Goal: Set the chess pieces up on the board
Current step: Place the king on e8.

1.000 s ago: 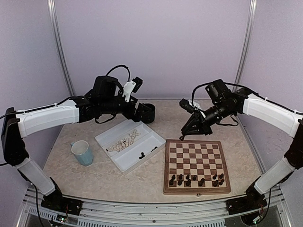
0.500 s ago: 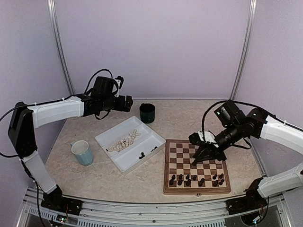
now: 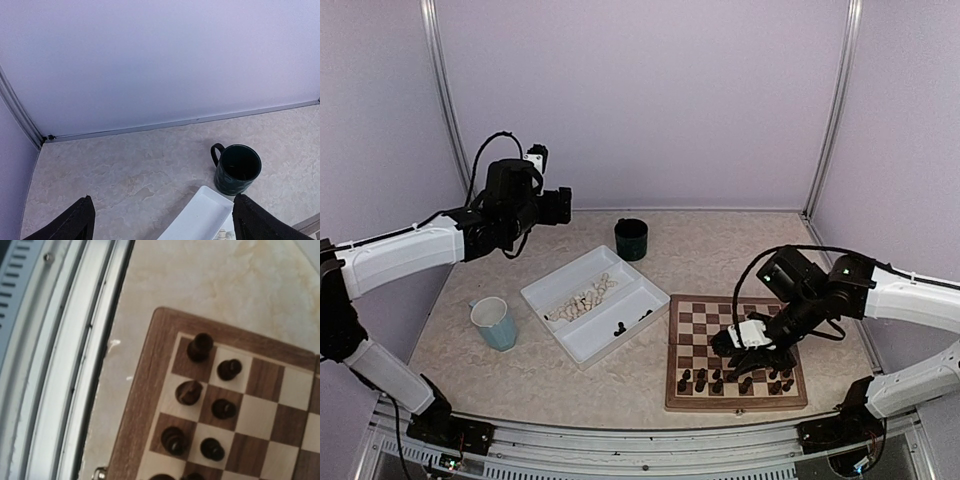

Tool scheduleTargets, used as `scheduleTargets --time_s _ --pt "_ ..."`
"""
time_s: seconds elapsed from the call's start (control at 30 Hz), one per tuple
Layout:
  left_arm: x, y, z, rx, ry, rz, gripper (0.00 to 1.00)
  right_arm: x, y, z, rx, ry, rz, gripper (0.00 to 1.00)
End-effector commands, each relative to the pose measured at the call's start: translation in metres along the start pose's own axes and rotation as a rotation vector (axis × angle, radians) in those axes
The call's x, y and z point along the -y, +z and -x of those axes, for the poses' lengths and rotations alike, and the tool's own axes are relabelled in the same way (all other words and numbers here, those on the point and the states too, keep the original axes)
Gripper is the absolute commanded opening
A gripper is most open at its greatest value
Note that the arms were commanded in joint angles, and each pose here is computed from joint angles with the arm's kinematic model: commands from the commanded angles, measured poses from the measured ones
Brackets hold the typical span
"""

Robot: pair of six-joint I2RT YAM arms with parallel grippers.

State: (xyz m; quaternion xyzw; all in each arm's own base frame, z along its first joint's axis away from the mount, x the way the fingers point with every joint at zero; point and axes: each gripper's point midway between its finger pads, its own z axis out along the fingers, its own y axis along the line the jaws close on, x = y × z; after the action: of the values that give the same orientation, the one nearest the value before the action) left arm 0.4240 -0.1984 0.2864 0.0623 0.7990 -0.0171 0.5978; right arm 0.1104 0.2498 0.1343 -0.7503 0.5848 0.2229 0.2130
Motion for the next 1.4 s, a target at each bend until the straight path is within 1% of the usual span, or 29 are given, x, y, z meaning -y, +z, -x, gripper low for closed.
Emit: scheduleTargets --time_s 0.0,0.4,0.47,0.63,1.37 --pt "0.022 -0.02 0.01 0.081 0.059 -0.088 0.92 -0.001 0.01 -0.009 -0.044 -0.019 -0.007 0.03" --pt "0.038 -0.026 0.001 0.068 0.1 -0.079 0.91 -0.005 0.027 -0.017 -0.087 -0.032 0.017 0.04" --pt "0.041 -0.026 -0.002 0.06 0.137 -0.077 0.91 -0.005 0.03 -0.019 -0.096 -0.034 0.015 0.04" --pt "0.05 -0.027 -0.007 0.048 0.173 -0.079 0.91 -0.005 0.037 -0.025 -0.122 -0.034 0.016 0.04" --pt "0.065 -0.024 -0.019 0.011 0.231 -0.084 0.91 -0.006 0.051 -0.034 -0.156 -0.027 0.03 0.07"
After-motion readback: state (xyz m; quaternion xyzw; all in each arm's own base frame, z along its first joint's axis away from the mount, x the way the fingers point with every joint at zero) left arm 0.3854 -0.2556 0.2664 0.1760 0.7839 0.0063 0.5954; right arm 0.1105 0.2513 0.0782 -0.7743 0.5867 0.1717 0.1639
